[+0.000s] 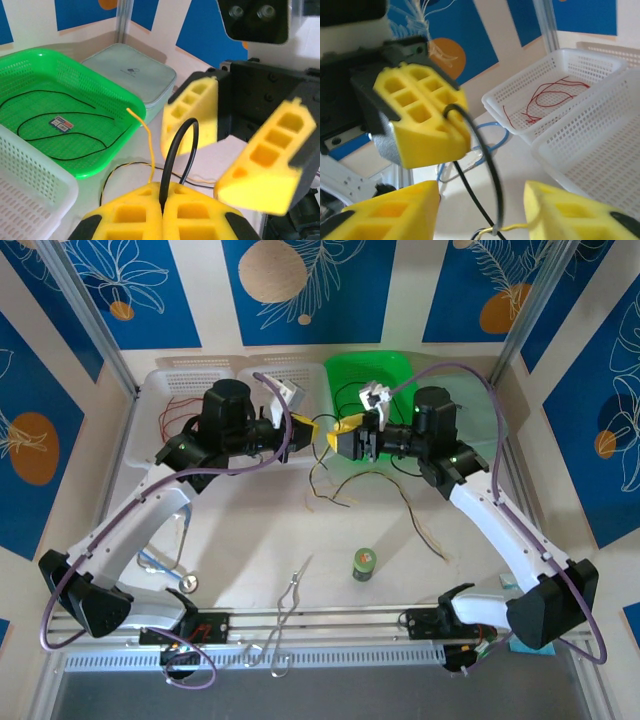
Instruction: Untangle the cables
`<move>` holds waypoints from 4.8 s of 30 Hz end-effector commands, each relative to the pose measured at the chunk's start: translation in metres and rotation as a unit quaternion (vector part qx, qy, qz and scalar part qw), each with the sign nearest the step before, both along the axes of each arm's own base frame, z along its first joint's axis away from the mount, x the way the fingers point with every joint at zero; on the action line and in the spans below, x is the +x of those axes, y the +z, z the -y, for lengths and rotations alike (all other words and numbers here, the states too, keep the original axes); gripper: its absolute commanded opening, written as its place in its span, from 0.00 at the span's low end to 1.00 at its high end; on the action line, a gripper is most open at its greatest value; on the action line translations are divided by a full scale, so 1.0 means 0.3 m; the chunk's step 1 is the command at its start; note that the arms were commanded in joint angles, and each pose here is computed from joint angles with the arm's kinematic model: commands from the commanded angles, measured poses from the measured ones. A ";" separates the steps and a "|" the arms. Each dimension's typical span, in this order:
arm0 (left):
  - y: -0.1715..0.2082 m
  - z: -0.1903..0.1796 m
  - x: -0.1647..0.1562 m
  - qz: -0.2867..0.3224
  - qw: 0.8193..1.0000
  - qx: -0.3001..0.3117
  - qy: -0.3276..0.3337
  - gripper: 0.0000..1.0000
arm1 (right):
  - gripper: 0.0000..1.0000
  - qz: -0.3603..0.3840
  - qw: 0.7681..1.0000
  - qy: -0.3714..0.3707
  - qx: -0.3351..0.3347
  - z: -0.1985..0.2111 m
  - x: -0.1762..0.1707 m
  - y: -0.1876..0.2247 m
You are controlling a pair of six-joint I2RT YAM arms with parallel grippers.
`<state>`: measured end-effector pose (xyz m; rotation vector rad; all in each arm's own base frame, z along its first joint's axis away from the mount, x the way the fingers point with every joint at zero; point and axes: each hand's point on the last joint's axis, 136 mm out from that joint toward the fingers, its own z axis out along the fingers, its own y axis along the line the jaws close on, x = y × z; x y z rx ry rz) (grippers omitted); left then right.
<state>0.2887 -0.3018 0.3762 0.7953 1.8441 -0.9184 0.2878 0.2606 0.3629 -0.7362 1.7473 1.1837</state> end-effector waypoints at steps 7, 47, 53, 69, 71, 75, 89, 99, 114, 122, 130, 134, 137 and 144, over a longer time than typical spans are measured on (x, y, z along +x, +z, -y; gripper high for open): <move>0.030 -0.009 -0.028 -0.002 1.000 -0.030 0.001 0.00 | 0.63 -0.223 0.964 -0.116 0.085 0.130 0.111 -0.042; -0.181 -0.207 -0.110 -0.062 0.992 0.047 0.095 0.00 | 0.00 -0.228 0.906 -0.324 0.149 0.500 0.374 -0.047; -0.227 -0.261 -0.134 -0.075 0.988 0.057 0.119 0.00 | 0.00 -0.214 0.898 -0.344 0.172 0.607 0.397 -0.010; -0.263 -0.350 -0.147 -0.088 0.981 0.073 0.154 0.00 | 0.00 -0.182 0.871 -0.403 0.215 0.821 0.420 0.075; -0.264 -0.357 -0.147 -0.090 0.981 0.075 0.156 0.00 | 0.00 -0.179 0.870 -0.404 0.217 0.827 0.420 0.086; -0.272 -0.369 -0.148 -0.094 0.979 0.079 0.160 0.00 | 0.00 -0.175 0.870 -0.405 0.219 0.832 0.422 0.092; -0.345 -0.454 -0.155 -0.118 0.969 0.087 0.197 0.00 | 0.00 -0.168 0.861 -0.383 0.290 0.885 0.421 0.195; -0.400 -0.465 -0.114 -0.126 0.965 0.077 0.216 0.00 | 0.00 -0.204 0.833 -0.260 0.444 0.843 0.392 0.389; -0.338 -0.185 -0.026 -0.138 0.983 -0.055 0.106 0.00 | 0.00 -0.213 0.847 -0.157 0.461 0.512 0.360 0.531; -0.350 -0.010 0.039 -0.144 0.983 -0.095 0.065 0.00 | 0.00 -0.244 0.836 -0.118 0.477 0.408 0.362 0.510; -0.336 -0.085 0.167 -0.137 0.979 -0.109 0.101 0.00 | 0.00 -0.248 0.837 -0.140 0.467 0.485 0.331 0.495; -0.288 -0.180 0.221 -0.111 0.978 -0.111 0.135 0.00 | 0.00 -0.249 0.838 -0.152 0.461 0.523 0.314 0.469; -0.213 -0.225 0.251 -0.084 0.982 -0.113 0.126 0.00 | 0.00 -0.266 0.844 -0.145 0.443 0.505 0.311 0.449; -0.075 -0.306 0.346 -0.036 0.987 -0.080 0.137 0.00 | 0.00 -0.282 0.863 -0.140 0.395 0.447 0.314 0.408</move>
